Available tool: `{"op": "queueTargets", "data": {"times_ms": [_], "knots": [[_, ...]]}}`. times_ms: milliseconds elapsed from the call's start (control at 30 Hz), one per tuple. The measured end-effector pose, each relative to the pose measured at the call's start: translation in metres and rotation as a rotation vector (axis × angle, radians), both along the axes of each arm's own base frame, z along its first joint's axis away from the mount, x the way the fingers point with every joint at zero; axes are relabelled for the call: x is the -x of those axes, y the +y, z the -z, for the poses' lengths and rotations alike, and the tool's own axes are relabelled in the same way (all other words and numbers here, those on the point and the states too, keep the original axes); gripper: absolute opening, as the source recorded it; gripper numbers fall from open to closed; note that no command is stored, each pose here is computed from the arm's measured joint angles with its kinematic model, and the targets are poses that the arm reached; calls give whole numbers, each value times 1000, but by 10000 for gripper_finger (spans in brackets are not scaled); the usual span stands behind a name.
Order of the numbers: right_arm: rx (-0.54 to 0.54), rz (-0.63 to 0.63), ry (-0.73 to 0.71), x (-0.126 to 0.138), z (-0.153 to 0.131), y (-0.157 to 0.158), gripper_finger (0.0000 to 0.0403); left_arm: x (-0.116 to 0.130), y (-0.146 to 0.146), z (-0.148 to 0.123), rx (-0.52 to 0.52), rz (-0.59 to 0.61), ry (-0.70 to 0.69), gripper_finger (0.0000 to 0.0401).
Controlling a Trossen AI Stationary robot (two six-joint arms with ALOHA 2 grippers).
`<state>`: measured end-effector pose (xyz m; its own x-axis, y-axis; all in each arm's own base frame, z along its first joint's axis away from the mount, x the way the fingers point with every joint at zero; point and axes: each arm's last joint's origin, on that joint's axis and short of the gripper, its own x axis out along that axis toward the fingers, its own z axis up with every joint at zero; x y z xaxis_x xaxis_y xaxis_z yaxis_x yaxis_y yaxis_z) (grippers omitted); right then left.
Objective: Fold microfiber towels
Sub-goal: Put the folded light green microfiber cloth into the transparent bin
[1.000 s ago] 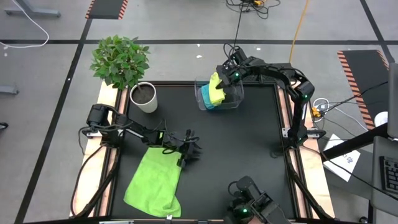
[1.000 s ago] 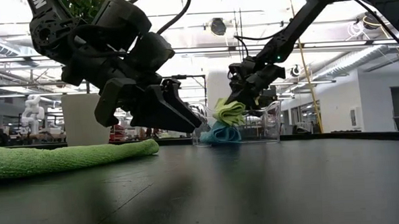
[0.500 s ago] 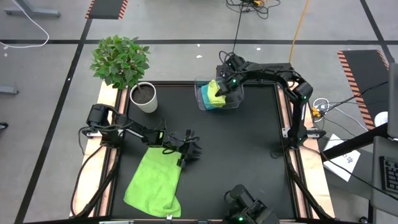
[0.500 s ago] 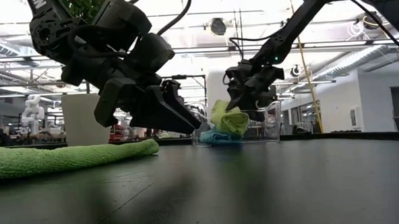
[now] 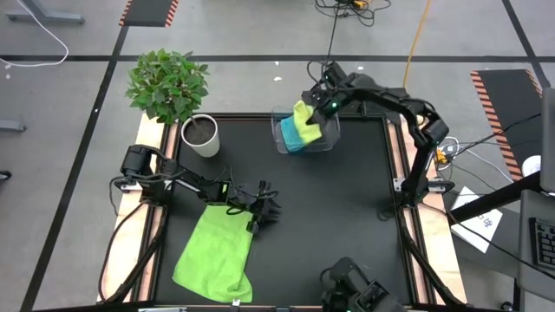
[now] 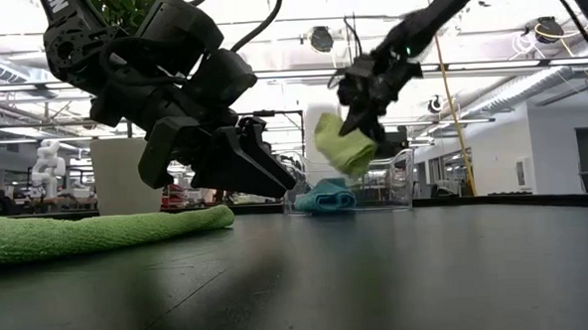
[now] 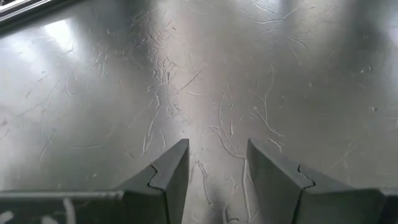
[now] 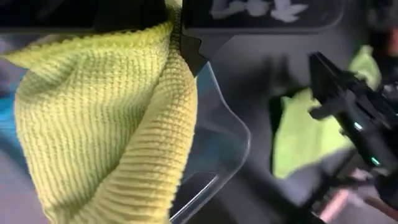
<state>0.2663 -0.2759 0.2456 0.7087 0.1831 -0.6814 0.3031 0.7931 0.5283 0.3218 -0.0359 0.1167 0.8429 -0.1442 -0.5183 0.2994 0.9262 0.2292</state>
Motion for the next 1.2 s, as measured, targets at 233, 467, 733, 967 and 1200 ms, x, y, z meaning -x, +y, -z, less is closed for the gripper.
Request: {"op": "queueTargets", "data": {"times_ms": [233,467,733,967,1200], "knots": [[95,-113,216,7,-35,2,1,0,0,0,-23,13,-8,163],[204,-323,287,9,-31,10,1,-1,3,-1,-29,8,-14,163],[451,-517,427,-5,-28,20,1,-2,15,-1,-29,-30,-13,163],[494,-637,402,-26,-16,32,0,-2,29,-1,-23,-75,-13,163],[444,-684,507,-47,24,32,0,-2,30,-1,2,-63,-11,163]]}}
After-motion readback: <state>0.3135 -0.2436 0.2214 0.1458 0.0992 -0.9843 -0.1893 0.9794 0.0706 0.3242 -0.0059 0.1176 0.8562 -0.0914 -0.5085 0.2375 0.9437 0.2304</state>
